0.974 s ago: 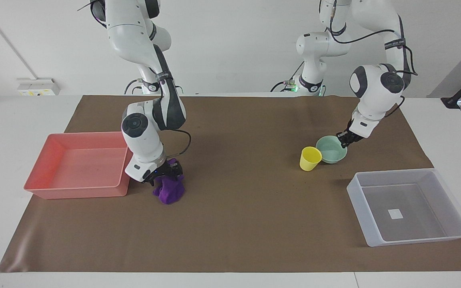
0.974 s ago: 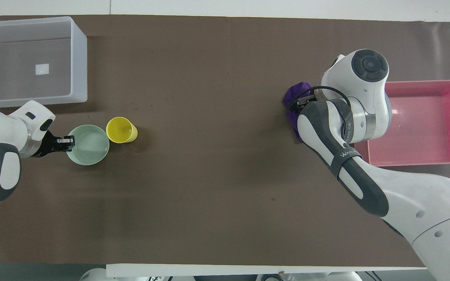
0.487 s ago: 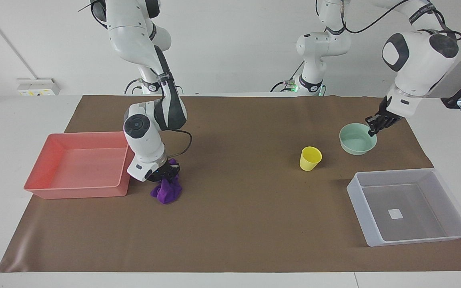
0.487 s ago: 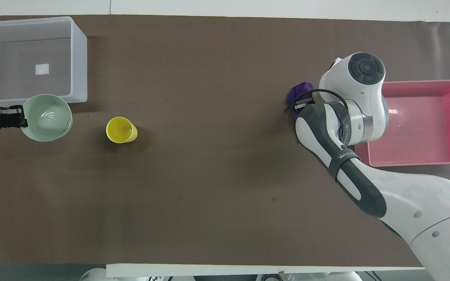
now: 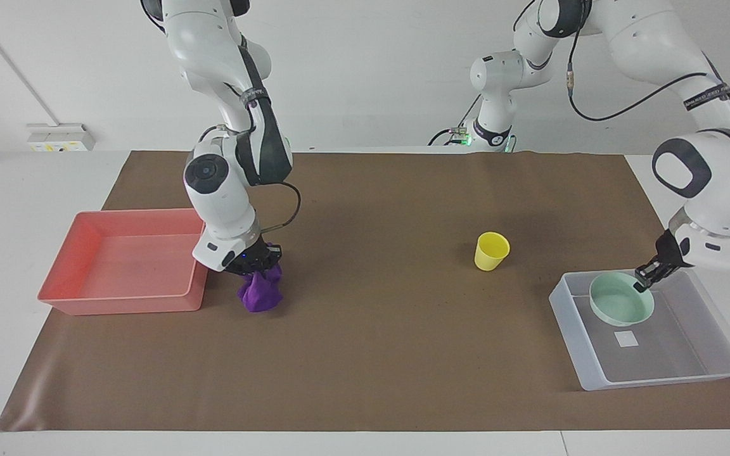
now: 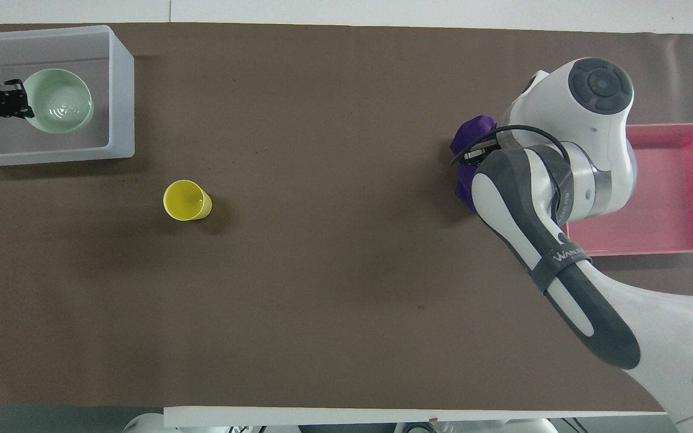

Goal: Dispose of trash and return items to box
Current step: 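Lift the green bowl into the clear box with the left gripper, then carry the purple cloth into the pink box with the right gripper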

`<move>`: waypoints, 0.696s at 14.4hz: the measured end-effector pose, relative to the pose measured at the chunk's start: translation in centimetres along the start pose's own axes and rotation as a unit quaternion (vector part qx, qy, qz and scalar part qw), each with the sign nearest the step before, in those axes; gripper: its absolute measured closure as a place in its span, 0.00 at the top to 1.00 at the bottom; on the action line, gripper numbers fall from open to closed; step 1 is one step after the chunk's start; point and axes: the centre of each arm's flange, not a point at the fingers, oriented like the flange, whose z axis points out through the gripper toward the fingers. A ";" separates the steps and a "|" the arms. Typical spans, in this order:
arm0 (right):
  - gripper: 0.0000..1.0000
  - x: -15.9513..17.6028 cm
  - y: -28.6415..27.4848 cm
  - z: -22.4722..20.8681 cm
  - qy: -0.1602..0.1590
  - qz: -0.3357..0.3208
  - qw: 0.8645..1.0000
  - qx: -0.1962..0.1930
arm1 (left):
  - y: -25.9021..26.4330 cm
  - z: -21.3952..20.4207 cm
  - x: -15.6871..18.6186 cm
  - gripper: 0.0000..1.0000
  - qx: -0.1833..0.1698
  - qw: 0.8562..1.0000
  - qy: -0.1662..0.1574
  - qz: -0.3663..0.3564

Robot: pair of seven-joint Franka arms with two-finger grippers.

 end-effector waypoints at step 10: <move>0.06 -5.4 11.0 -16.5 0.022 0.066 0.998 0.000 | 0.8 -2.2 0.3 0.80 -0.004 1.000 0.008 0.023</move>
